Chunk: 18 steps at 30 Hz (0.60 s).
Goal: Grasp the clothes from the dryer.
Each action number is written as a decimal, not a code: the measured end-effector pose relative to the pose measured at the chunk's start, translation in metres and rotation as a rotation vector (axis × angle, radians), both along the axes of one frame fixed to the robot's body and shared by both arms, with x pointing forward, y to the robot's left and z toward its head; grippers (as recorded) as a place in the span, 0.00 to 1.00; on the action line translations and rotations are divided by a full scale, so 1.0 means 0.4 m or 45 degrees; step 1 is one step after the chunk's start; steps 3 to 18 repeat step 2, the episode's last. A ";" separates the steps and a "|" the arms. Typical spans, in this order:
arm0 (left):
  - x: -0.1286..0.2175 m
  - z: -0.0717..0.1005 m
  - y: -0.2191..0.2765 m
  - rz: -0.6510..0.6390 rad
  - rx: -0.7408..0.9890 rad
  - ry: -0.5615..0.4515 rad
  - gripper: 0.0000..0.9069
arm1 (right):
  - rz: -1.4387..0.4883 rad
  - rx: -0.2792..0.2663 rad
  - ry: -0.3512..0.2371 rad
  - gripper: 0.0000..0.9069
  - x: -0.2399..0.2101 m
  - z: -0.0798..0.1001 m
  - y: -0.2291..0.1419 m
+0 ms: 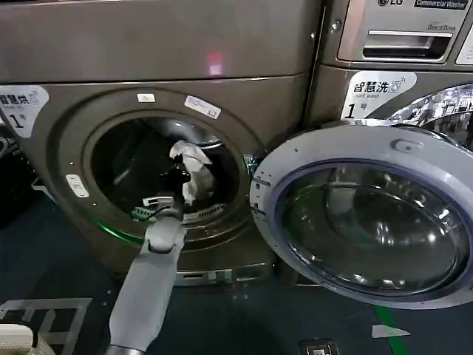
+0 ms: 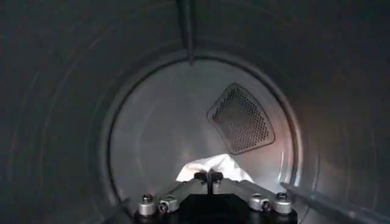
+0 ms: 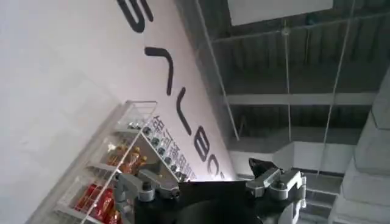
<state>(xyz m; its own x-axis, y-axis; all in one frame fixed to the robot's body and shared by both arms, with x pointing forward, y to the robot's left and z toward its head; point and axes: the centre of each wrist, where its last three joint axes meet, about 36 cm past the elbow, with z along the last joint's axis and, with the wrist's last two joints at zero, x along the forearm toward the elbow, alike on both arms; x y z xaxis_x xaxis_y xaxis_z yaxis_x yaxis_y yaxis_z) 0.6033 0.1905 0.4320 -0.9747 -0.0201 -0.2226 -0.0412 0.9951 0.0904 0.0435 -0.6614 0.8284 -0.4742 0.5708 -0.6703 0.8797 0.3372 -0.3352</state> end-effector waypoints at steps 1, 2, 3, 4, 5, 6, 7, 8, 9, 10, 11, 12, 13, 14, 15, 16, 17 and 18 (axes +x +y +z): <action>0.001 0.001 -0.003 -0.002 -0.001 -0.001 0.00 | 0.003 0.000 0.001 1.00 0.003 0.000 0.001; 0.002 0.002 -0.005 -0.003 -0.002 -0.002 0.00 | 0.007 -0.001 0.002 1.00 0.005 0.001 0.001; 0.002 0.002 -0.005 -0.003 -0.002 -0.002 0.00 | 0.007 -0.001 0.002 1.00 0.005 0.001 0.001; 0.002 0.002 -0.005 -0.003 -0.002 -0.002 0.00 | 0.007 -0.001 0.002 1.00 0.005 0.001 0.001; 0.002 0.002 -0.005 -0.003 -0.002 -0.002 0.00 | 0.007 -0.001 0.002 1.00 0.005 0.001 0.001; 0.002 0.002 -0.005 -0.003 -0.002 -0.002 0.00 | 0.007 -0.001 0.002 1.00 0.005 0.001 0.001; 0.002 0.002 -0.005 -0.003 -0.002 -0.002 0.00 | 0.007 -0.001 0.002 1.00 0.005 0.001 0.001; 0.002 0.002 -0.005 -0.003 -0.002 -0.002 0.00 | 0.007 -0.001 0.002 1.00 0.005 0.001 0.001; 0.002 0.002 -0.005 -0.003 -0.002 -0.002 0.00 | 0.007 -0.001 0.002 1.00 0.005 0.001 0.001; 0.002 0.002 -0.005 -0.003 -0.002 -0.002 0.00 | 0.007 -0.001 0.002 1.00 0.005 0.001 0.001; 0.002 0.002 -0.005 -0.003 -0.002 -0.002 0.00 | 0.007 -0.001 0.002 1.00 0.005 0.001 0.001; 0.002 0.002 -0.005 -0.003 -0.002 -0.002 0.00 | 0.007 -0.001 0.002 1.00 0.005 0.001 0.001; 0.002 0.002 -0.005 -0.003 -0.002 -0.002 0.00 | 0.007 -0.001 0.002 1.00 0.005 0.001 0.001; 0.002 0.002 -0.005 -0.003 -0.002 -0.002 0.00 | 0.007 -0.001 0.002 1.00 0.005 0.001 0.001; 0.002 0.002 -0.005 -0.003 -0.002 -0.002 0.00 | 0.007 -0.001 0.002 1.00 0.005 0.001 0.001; 0.002 0.002 -0.005 -0.003 -0.002 -0.002 0.00 | 0.007 -0.001 0.002 1.00 0.005 0.001 0.001; 0.002 0.002 -0.005 -0.003 -0.002 -0.002 0.00 | 0.007 -0.001 0.002 1.00 0.005 0.001 0.001; 0.002 0.002 -0.005 -0.003 -0.002 -0.002 0.00 | 0.007 -0.001 0.002 1.00 0.005 0.001 0.001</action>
